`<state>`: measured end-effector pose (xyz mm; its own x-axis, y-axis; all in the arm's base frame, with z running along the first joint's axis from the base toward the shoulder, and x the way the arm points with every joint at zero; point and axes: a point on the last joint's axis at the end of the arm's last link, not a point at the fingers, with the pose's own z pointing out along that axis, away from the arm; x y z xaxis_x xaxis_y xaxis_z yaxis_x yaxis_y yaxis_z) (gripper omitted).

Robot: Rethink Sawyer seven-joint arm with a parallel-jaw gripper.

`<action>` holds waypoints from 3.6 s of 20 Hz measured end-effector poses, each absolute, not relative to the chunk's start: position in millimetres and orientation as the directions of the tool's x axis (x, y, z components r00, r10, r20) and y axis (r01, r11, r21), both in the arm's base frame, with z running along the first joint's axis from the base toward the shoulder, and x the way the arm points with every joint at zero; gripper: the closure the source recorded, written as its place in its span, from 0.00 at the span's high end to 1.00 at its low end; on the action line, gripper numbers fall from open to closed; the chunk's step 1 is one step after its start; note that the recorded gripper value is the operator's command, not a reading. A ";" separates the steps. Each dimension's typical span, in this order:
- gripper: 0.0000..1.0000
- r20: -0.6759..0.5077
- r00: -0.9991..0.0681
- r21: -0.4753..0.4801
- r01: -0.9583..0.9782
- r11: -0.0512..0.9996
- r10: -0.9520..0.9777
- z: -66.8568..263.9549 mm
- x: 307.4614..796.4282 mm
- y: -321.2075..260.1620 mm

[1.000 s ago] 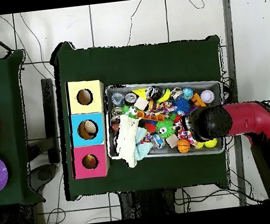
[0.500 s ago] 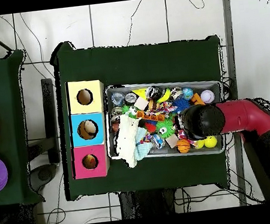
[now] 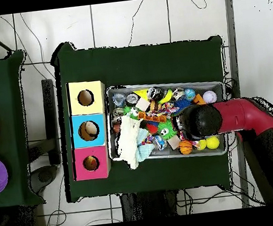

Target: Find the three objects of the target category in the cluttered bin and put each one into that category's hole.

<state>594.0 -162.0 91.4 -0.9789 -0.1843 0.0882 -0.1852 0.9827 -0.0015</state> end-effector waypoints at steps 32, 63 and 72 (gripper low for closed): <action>1.00 0.082 -0.975 0.001 -0.207 0.978 -0.207 66.9 608.9 -155.8; 1.00 0.097 -0.974 -0.026 -0.208 0.978 -0.205 73.5 635.8 -193.0; 1.00 0.152 -0.959 0.013 -0.240 0.971 -0.240 12.3 611.9 -189.9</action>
